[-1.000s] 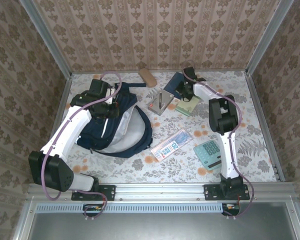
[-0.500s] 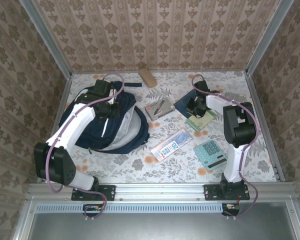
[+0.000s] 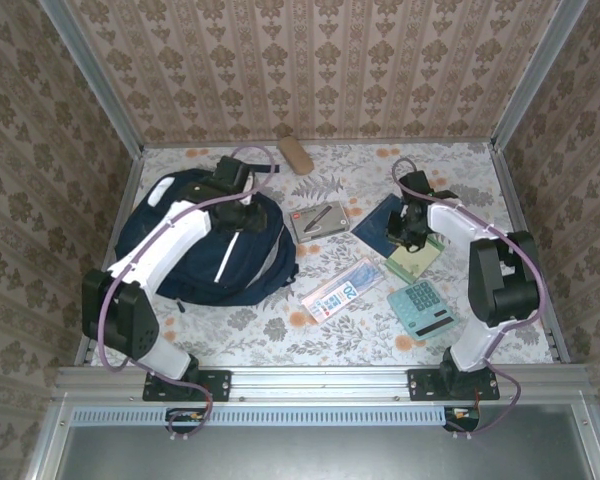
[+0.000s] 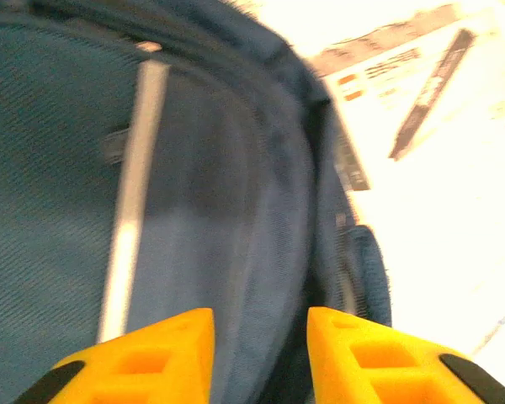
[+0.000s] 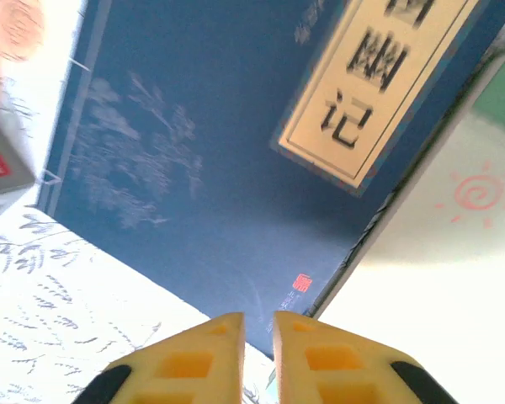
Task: Pack the student bag
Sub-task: Move the book to the middle-right of the table, then rotate the book at the center of the table.
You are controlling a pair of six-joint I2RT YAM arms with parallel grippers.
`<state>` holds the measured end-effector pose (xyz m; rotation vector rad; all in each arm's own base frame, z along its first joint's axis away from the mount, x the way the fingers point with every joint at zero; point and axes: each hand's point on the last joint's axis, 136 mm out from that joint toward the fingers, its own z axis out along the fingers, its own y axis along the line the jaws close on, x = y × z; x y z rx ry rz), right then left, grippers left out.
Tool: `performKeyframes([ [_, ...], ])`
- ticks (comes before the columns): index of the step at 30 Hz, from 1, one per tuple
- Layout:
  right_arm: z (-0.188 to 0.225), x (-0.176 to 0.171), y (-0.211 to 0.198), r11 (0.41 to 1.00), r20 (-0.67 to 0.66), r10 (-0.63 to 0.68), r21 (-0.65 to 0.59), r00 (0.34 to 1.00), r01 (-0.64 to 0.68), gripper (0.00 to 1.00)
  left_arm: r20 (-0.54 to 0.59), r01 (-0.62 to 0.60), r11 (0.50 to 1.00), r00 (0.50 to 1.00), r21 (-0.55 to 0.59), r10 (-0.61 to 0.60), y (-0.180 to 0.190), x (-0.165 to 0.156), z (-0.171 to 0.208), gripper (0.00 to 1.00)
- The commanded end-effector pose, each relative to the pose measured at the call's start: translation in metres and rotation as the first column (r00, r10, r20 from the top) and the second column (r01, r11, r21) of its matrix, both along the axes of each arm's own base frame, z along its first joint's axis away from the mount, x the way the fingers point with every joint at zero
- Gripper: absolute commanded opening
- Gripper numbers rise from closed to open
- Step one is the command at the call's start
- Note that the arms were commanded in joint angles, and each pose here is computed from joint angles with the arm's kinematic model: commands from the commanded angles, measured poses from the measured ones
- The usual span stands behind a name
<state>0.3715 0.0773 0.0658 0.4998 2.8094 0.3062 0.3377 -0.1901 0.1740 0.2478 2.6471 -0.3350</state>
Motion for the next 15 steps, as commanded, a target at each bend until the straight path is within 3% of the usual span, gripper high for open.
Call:
performKeyframes([
  [1, 0.026, 0.013, -0.015, 0.996, 0.052, 0.005, -0.086, 0.999, -0.001, 0.19, 0.054, 0.032, 0.997, 0.998, -0.072, -0.029, -0.036, 0.009, 0.015, 0.36],
  [5, 0.027, 0.031, -0.038, 0.989, 0.068, -0.049, -0.137, 0.996, 0.058, 0.21, 0.083, 0.109, 0.982, 0.992, -0.158, -0.096, -0.084, 0.014, 0.016, 0.39],
  [10, 0.034, 0.051, -0.067, 0.971, 0.151, -0.108, -0.197, 0.983, 0.137, 0.48, 0.131, 0.195, 0.955, 0.977, -0.223, -0.169, -0.138, 0.024, 0.011, 0.46],
  [12, 0.031, 0.055, -0.078, 0.965, 0.157, -0.141, -0.2, 0.977, 0.171, 0.53, 0.137, 0.223, 0.943, 0.971, -0.247, -0.194, -0.157, 0.029, 0.006, 0.53],
  [15, 0.02, 0.061, -0.085, 0.966, 0.144, -0.176, -0.166, 0.974, 0.199, 0.54, 0.15, 0.277, 0.922, 0.958, -0.269, -0.244, -0.188, 0.035, 0.0, 0.63],
])
